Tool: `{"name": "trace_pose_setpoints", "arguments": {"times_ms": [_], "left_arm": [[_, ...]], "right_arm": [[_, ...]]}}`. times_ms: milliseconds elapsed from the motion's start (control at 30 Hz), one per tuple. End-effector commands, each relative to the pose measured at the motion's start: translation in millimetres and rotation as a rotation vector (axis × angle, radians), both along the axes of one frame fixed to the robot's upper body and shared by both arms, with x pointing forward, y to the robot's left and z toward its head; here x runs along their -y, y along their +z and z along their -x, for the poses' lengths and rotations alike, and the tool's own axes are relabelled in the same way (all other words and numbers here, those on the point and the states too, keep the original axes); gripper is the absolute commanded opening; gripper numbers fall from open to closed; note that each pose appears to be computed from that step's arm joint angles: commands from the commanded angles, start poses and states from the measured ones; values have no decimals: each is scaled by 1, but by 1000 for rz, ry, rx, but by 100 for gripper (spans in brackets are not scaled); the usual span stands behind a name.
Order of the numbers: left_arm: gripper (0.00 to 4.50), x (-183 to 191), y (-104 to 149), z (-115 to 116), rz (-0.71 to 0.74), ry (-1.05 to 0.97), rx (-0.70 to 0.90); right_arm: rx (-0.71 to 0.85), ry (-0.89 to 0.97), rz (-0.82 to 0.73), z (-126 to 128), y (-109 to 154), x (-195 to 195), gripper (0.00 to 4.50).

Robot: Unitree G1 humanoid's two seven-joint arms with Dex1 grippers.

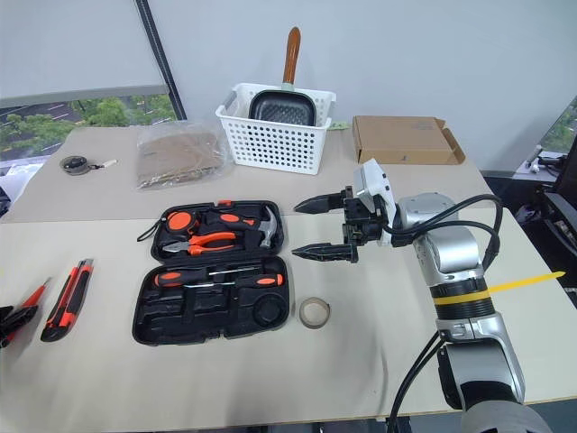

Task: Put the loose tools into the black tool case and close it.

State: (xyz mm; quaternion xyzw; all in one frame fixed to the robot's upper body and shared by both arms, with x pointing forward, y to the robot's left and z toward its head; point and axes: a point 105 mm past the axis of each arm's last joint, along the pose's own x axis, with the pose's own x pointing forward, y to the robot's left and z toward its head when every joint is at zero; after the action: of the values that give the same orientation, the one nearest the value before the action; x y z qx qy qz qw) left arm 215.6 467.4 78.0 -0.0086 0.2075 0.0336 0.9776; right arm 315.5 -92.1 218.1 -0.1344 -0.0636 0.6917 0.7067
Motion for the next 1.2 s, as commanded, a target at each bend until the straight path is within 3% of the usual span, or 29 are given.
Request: {"name": "trace_pose_setpoints", "arguments": {"times_ms": [33, 100, 300, 367, 500, 600, 700, 933, 1200], "left_arm": [[125, 1, -4, 5, 28, 10, 4], [54, -2, 3, 3, 19, 24, 36], [46, 16, 64, -26, -35, -71, 245], [46, 47, 101, -47, -31, -210, 367], [46, 118, 121, -71, -78, -527, 397], [46, 206, 108, -75, -129, -934, 319], [46, 245, 92, -67, -184, -1173, 239], [46, 261, 57, -72, -345, -1418, 47], [46, 256, 43, -73, -420, -1508, -51]], "right_arm": [[62, 24, -43, 5, 22, -1, 450], [59, 26, -53, 6, 23, -1, 450], [57, 30, -91, 6, 26, -1, 450], [53, 29, -100, 5, 26, -1, 450], [49, 16, -97, 3, 22, 2, 450], [45, -3, -87, 3, 16, 6, 450], [42, -22, -77, 4, 11, 10, 450], [35, -47, -67, 12, 2, 17, 450], [40, -66, -57, 17, -2, 18, 450]]}}
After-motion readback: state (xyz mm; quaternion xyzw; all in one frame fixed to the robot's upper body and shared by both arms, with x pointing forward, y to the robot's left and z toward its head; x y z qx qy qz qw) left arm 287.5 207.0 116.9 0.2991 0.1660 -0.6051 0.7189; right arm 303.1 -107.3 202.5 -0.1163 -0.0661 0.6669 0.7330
